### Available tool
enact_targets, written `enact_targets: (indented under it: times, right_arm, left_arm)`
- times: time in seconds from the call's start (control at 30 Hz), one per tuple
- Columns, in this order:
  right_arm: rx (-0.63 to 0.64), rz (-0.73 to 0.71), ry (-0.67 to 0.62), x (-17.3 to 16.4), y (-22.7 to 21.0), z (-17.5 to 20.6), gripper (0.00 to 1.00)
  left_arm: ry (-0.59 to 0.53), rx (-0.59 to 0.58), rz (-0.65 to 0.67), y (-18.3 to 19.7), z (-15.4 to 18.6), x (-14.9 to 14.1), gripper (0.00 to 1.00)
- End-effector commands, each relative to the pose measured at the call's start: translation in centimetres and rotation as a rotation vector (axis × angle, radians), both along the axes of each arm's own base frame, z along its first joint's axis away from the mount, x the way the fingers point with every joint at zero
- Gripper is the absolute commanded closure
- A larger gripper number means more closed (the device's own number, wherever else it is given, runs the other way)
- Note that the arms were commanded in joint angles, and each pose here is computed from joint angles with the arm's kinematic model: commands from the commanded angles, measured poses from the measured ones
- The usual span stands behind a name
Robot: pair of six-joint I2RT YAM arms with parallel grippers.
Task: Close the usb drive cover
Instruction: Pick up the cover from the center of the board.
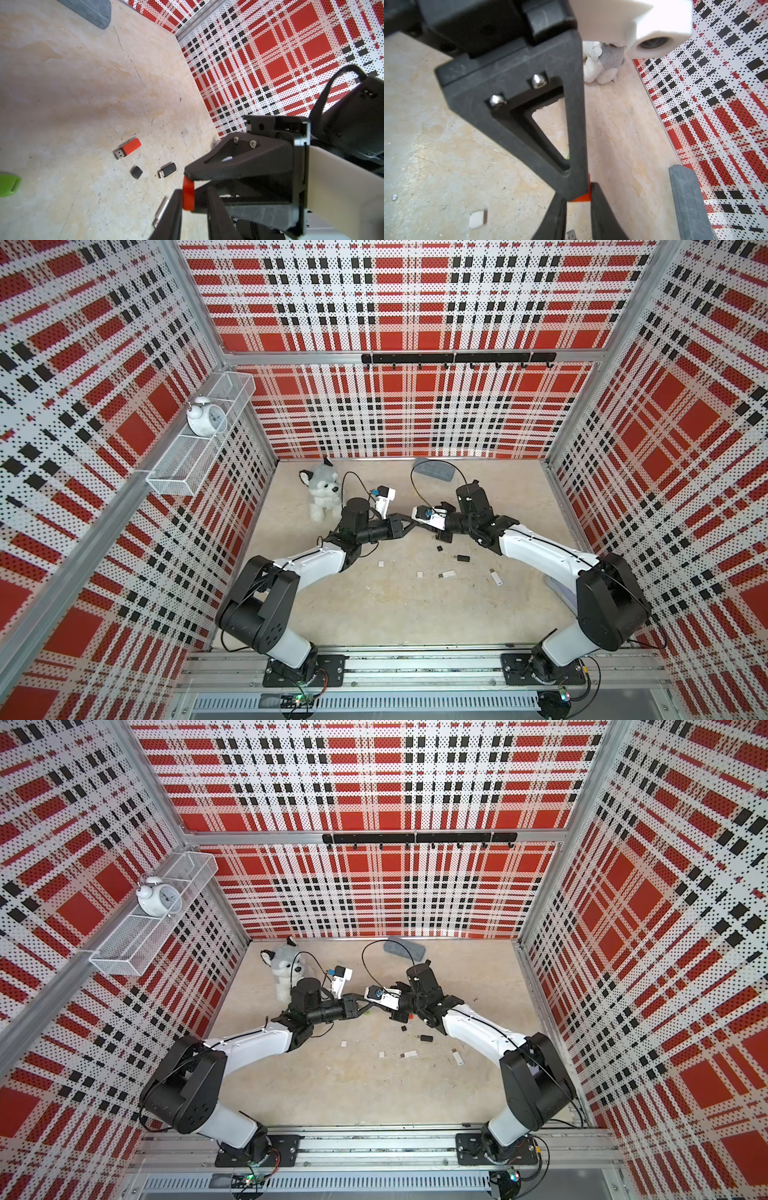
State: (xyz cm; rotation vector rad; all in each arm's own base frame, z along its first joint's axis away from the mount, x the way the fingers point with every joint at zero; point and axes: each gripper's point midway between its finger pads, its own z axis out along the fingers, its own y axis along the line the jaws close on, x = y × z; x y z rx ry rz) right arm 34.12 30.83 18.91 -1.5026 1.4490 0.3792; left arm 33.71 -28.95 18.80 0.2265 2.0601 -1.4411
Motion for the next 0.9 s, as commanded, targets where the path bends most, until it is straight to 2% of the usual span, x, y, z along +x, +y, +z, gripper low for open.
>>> enact_targets:
  times: [0.0,0.27,0.57,0.63,0.7,0.87]
  right_arm:
    - [0.031,0.026,-0.023,-0.6,0.4,1.4,0.78]
    - [0.028,0.031,-0.028,-0.6,0.4,1.4,0.78]
    - [0.019,0.03,-0.035,-0.6,0.3,1.4,0.78]
    - [0.012,0.019,-0.04,-0.5,0.1,1.4,0.73]
    - [-0.001,-0.018,-0.056,-0.1,-0.4,1.5,0.62]
    - [-0.016,-0.109,-0.078,0.6,-2.7,1.7,0.59]
  left_arm:
    - [-0.032,-0.019,-0.022,-0.6,1.0,0.4,0.78]
    - [-0.02,-0.02,-0.024,-0.8,0.8,0.6,0.86]
    - [-0.022,-0.019,-0.019,-0.8,0.8,0.8,0.99]
    - [-0.031,-0.018,-0.017,-0.7,1.0,0.8,1.0]
    - [-0.042,-0.017,-0.013,-0.5,1.2,0.7,1.0]
    - [-0.08,-0.015,0.017,0.9,2.0,0.8,1.0]
